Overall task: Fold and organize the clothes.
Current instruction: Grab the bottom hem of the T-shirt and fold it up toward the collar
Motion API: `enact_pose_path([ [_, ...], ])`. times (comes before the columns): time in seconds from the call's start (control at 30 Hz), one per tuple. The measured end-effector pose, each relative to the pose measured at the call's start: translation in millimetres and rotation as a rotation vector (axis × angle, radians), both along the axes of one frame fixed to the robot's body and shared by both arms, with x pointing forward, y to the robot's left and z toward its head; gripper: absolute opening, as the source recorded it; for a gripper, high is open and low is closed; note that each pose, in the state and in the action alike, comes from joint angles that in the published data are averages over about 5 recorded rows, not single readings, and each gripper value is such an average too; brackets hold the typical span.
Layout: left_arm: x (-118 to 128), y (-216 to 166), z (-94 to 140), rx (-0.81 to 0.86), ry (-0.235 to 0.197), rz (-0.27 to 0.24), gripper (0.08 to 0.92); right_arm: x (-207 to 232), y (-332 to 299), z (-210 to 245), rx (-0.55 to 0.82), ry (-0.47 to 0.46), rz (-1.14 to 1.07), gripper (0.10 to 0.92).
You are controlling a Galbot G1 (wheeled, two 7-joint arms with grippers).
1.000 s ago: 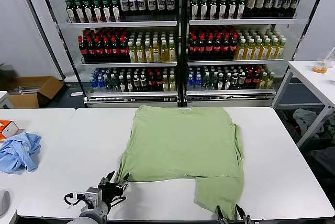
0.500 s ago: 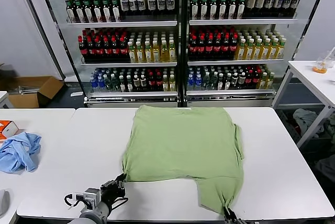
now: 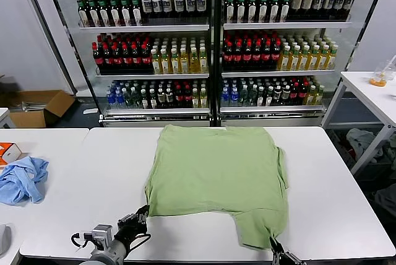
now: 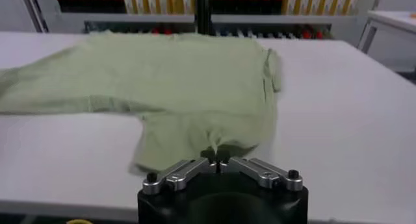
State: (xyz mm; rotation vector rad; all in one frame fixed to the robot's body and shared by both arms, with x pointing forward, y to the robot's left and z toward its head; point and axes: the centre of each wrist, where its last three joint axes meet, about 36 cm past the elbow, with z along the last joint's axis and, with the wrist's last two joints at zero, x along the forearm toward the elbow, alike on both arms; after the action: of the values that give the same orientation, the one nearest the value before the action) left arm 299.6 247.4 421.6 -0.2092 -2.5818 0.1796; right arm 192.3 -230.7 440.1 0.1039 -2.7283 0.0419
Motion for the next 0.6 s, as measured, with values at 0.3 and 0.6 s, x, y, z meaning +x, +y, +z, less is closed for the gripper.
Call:
enact_pose_path([
  [0.3, -0.9, 6.9, 7.0, -0.017, -0.014, 0.024, 0.141, 2.4, -2.3, 2.9, -0.004, -0.04, 0.003, 0.105],
  [0.6, -4.0, -5.8, -5.9, 0.075, 0.013, 0.021, 0.351, 0.4, -0.6, 0.5, -0.01, -0.044, 0.004, 0.105],
])
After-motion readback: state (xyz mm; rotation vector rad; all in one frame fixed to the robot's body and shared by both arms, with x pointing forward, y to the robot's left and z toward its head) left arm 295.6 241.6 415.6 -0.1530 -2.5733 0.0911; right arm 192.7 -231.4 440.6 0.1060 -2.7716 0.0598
